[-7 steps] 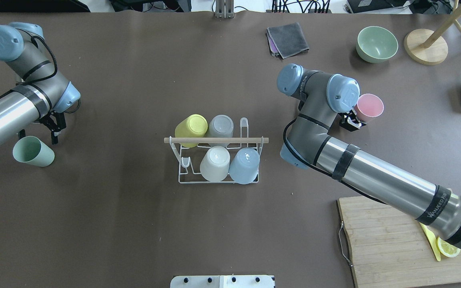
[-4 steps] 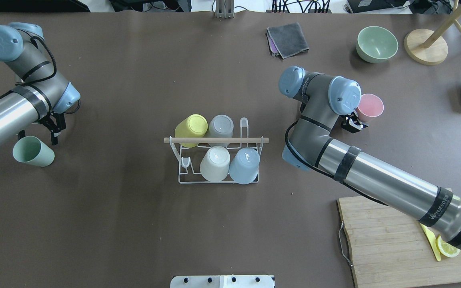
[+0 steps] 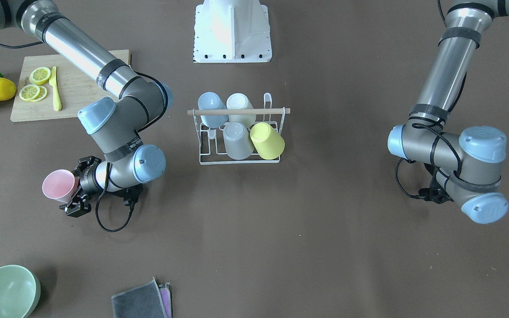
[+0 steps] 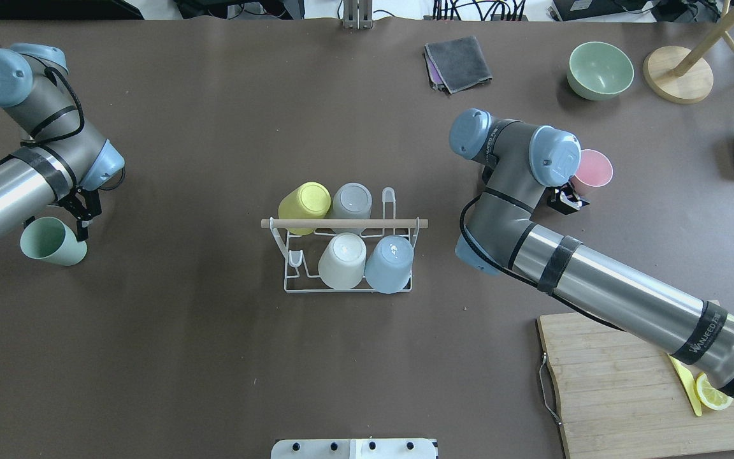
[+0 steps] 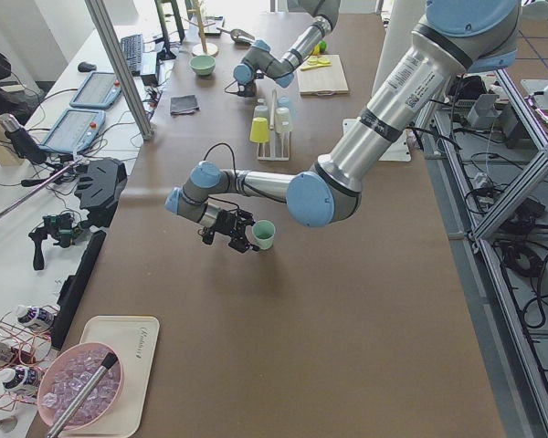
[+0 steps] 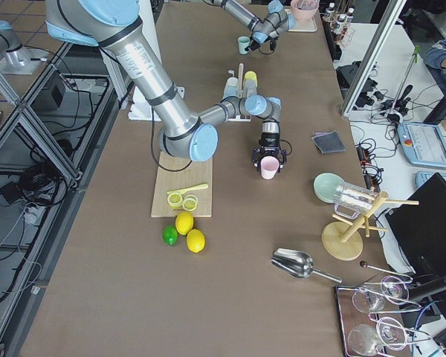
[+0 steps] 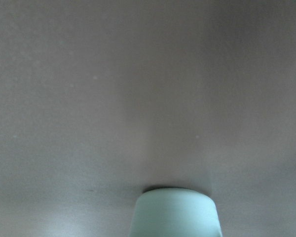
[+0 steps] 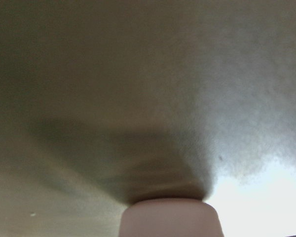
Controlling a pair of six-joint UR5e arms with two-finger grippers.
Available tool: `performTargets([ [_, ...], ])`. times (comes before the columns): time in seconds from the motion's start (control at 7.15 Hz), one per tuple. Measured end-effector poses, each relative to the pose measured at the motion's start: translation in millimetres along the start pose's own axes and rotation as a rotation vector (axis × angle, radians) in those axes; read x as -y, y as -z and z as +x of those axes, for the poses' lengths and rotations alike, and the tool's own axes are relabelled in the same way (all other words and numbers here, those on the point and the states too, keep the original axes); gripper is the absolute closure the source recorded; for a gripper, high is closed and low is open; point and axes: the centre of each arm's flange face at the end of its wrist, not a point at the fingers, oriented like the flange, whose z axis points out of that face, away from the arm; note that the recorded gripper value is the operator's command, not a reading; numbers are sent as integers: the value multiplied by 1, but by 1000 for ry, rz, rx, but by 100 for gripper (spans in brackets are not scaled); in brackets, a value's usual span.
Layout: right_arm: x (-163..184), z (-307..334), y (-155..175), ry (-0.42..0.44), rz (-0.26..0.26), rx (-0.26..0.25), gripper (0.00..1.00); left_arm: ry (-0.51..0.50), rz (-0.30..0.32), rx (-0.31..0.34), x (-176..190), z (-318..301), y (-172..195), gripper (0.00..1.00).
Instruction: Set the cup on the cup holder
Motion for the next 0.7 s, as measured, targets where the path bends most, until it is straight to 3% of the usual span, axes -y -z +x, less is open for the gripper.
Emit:
performTargets([
  [0.7,-8,1,-4,-6,6,-3,0,-2,-23,7,4,2,-19,2],
])
